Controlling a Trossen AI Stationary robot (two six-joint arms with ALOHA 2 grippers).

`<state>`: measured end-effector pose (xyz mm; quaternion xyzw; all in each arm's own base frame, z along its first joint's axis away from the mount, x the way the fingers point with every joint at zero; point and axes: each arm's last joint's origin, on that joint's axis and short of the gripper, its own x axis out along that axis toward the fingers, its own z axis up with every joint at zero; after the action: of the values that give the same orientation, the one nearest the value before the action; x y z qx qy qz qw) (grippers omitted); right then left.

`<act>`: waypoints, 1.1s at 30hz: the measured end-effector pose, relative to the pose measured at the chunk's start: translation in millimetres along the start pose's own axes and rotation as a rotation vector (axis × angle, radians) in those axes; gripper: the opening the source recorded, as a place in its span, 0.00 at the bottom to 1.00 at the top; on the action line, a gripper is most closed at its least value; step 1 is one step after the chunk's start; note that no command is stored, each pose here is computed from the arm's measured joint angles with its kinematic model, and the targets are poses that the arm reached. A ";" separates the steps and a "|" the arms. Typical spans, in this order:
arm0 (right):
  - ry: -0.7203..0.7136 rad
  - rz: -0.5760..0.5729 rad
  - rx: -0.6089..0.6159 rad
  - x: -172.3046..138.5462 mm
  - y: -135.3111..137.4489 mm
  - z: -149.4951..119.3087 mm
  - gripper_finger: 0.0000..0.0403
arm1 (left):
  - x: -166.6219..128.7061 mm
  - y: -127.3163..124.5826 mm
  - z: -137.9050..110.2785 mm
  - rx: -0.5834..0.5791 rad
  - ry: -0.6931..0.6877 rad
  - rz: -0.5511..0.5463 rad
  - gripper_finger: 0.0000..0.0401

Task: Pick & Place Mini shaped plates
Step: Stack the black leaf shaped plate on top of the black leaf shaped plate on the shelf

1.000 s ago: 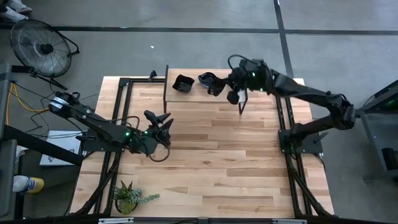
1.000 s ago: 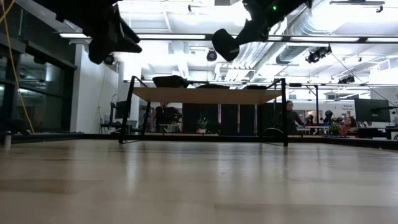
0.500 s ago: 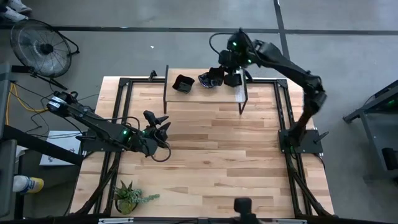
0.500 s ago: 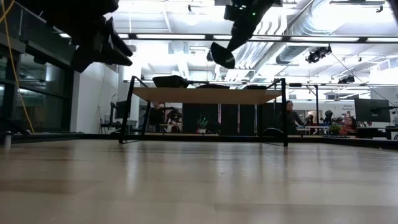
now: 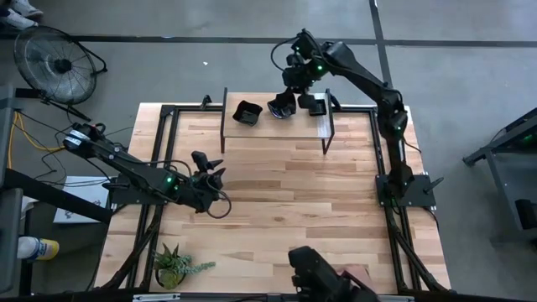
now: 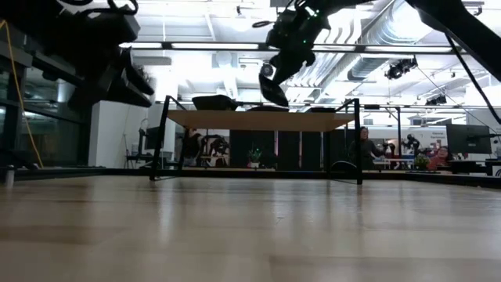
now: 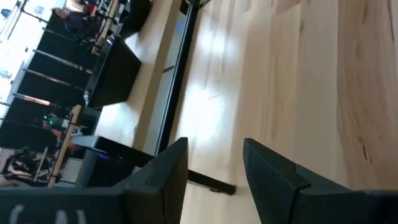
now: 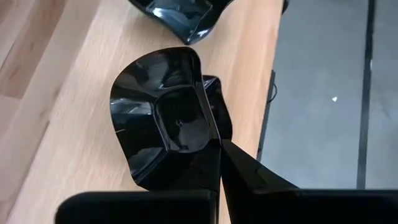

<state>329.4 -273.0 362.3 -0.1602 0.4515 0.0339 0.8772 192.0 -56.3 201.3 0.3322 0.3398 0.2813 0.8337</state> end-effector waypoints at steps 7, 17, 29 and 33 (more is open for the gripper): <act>0.015 0.018 -0.035 7.5 0.4 -3.6 0.00 | 1.3 -2.7 -5.1 -0.028 0.008 0.000 0.37; 0.012 -0.033 -0.073 8.0 -2.3 0.1 0.00 | 1.3 -2.6 -4.5 -0.034 0.005 0.004 0.37; 0.006 -0.028 -0.107 10.1 2.1 5.9 0.00 | 1.3 -2.6 -4.5 -0.034 0.005 0.003 0.37; 0.007 -0.028 -0.111 10.1 2.1 5.8 0.00 | 1.3 -2.6 -4.5 -0.034 0.005 0.003 0.37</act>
<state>339.5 -270.1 356.8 -0.2151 0.4495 0.0461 0.8658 190.0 -55.3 196.4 0.3178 0.3365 0.2890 0.8380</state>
